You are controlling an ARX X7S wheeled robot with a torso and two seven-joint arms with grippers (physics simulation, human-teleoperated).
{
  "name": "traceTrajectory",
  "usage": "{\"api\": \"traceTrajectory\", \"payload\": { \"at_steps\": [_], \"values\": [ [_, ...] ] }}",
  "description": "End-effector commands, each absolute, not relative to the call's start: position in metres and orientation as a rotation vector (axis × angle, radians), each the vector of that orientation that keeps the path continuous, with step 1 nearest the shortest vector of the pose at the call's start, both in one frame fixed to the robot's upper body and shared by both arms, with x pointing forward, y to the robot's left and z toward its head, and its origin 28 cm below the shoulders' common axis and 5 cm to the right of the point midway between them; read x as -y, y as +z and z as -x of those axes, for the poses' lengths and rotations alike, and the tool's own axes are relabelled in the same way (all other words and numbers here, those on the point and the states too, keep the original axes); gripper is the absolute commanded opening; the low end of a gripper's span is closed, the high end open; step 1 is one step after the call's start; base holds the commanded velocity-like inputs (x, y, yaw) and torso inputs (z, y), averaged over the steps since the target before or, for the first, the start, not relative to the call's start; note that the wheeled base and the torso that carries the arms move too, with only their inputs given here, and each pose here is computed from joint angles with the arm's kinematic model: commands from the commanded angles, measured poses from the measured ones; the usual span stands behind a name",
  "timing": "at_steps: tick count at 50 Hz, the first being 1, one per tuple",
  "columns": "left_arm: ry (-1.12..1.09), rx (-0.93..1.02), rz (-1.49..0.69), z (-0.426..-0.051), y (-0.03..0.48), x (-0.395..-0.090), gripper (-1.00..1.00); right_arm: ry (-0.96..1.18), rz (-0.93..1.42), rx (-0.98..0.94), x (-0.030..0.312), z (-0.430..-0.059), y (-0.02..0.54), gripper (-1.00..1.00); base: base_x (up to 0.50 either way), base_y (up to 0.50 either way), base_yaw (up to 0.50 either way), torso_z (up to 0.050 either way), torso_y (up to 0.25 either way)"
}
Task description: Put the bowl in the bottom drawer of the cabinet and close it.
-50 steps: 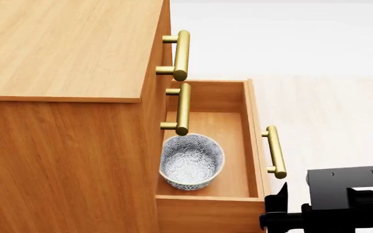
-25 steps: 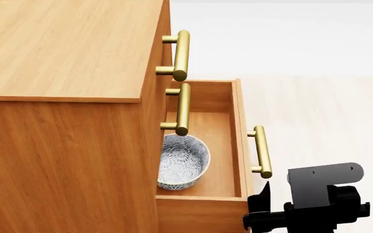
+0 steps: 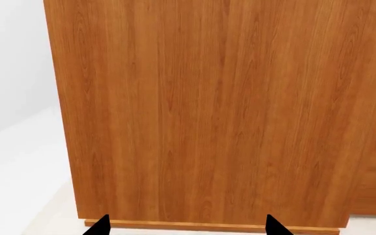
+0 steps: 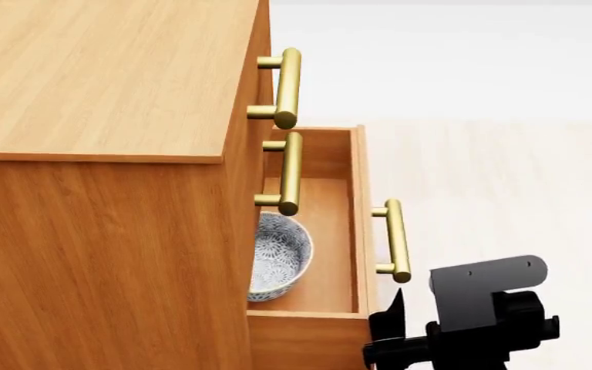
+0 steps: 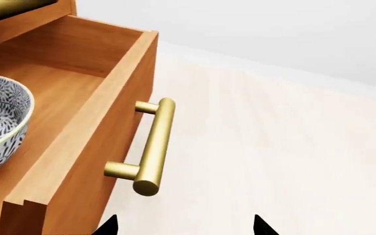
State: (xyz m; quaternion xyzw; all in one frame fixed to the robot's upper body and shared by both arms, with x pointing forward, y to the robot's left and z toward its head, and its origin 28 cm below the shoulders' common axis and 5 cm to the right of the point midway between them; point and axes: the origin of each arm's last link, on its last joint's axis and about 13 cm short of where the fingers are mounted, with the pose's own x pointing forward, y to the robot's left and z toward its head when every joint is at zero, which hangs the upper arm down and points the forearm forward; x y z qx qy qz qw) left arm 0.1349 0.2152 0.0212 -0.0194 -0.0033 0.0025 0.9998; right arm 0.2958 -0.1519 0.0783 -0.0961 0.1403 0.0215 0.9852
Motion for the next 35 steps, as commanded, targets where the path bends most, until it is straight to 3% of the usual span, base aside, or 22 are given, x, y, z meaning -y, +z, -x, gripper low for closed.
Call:
{"api": "traceTrajectory", "payload": {
  "at_steps": [1,35],
  "values": [
    [0.005,0.007,0.039,-0.135,0.022,-0.215,1.0,0.095,0.169,-0.292,0.142,-0.296,0.075,1.0,0.0,0.0,0.0,0.0,0.0],
    [0.005,0.007,0.038,-0.134,0.022,-0.215,1.0,0.175,0.173,-0.269,0.118,-0.299,0.081,1.0,0.0,0.0,0.0,0.0,0.0]
  ]
}}
